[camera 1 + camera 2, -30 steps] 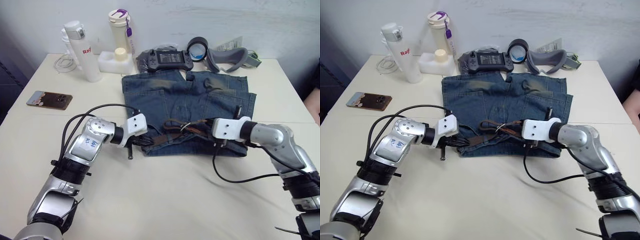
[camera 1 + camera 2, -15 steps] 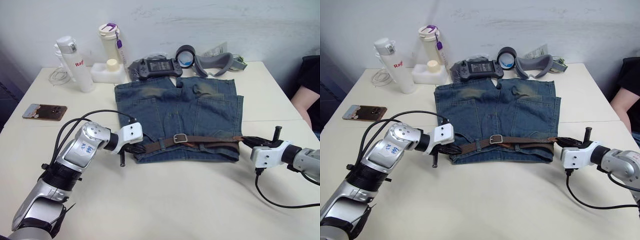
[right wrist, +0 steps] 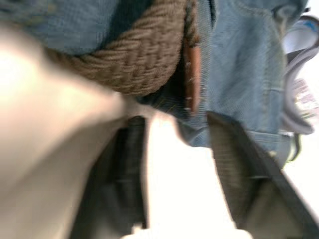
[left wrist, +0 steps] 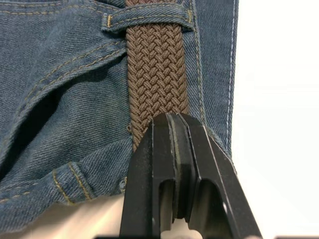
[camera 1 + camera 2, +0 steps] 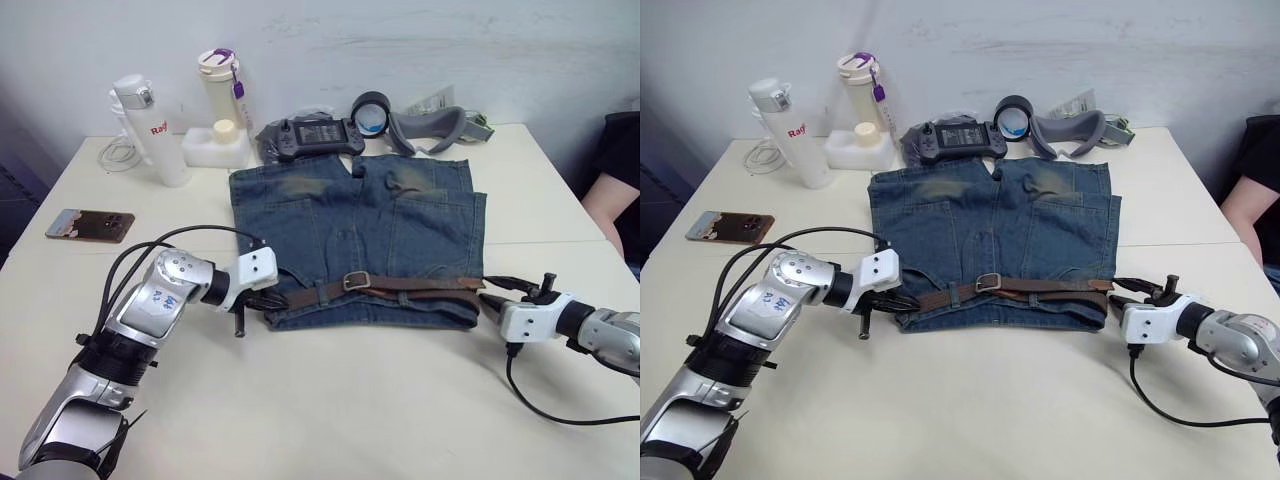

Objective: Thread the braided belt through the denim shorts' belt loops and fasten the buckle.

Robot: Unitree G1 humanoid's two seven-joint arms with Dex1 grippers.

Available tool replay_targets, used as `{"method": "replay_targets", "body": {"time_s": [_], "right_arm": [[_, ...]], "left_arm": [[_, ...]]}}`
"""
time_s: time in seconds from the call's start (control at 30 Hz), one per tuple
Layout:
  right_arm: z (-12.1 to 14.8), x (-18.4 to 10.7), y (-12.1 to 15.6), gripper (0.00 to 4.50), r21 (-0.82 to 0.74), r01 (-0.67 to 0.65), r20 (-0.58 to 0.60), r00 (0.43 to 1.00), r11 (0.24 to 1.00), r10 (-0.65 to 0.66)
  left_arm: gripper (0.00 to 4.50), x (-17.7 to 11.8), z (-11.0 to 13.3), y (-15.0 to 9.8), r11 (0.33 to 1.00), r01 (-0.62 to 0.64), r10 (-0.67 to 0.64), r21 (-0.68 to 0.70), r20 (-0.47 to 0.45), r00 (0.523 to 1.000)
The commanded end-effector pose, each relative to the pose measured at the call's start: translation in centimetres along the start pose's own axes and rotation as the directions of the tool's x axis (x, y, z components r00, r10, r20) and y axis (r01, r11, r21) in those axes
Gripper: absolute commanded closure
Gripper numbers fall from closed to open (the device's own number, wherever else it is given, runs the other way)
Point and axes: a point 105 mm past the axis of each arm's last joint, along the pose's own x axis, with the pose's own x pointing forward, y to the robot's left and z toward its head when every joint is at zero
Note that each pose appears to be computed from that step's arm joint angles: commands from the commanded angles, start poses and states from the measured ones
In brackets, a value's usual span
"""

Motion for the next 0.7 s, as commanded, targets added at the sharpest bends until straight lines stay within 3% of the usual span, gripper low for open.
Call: {"method": "replay_targets", "body": {"time_s": [0.03,0.1,0.2,0.23,0.3,0.37,0.53,0.7], "right_arm": [[-0.1,-1.8,-3.1,0.6,-0.034,0.027,0.004,1.0,0.999,-0.027],[-0.7,-3.0,-4.5,0.0,-0.043,0.015,-0.019,1.0,0.999,-0.016],[-1.7,-4.6,-5.9,0.0,0.007,-0.012,-0.062,0.998,1.0,0.013],[-2.2,-5.0,-6.1,0.0,0.048,-0.026,-0.086,0.996,0.998,0.03],[-3.0,-5.5,-7.7,0.0,0.273,0.055,-0.093,0.995,0.961,-0.03],[-2.9,-5.5,-9.7,0.0,0.504,0.136,-0.053,0.991,0.853,-0.126],[0.5,-4.0,-11.8,0.0,0.813,0.048,0.116,0.963,0.58,-0.243],[3.2,-1.6,-10.7,0.0,0.873,-0.008,0.161,0.949,0.488,-0.272]], "left_arm": [[3.14,-0.6,-1.1,-0.6,0.988,0.064,-0.056,-0.137,0.058,0.997],[2.29,-1.8,0.8,-0.2,0.986,0.069,-0.044,-0.152,0.162,0.986],[1.27,-4.3,2.5,-0.4,0.986,0.088,-0.048,-0.143,0.259,0.965],[0.69,-5.1,2.9,-0.4,0.987,0.08,-0.037,-0.141,0.289,0.957],[0.07,-6.8,3.6,-0.3,0.99,0.038,0.011,-0.135,0.342,0.94],[0.07,-8.2,4.2,0.4,0.987,-0.056,0.112,-0.149,0.402,0.909],[0.07,-11.0,3.2,2.1,0.913,-0.306,0.401,-0.271,0.452,0.797],[0.07,-10.5,0.8,1.9,0.822,-0.435,0.563,-0.368,0.405,0.721]]}}
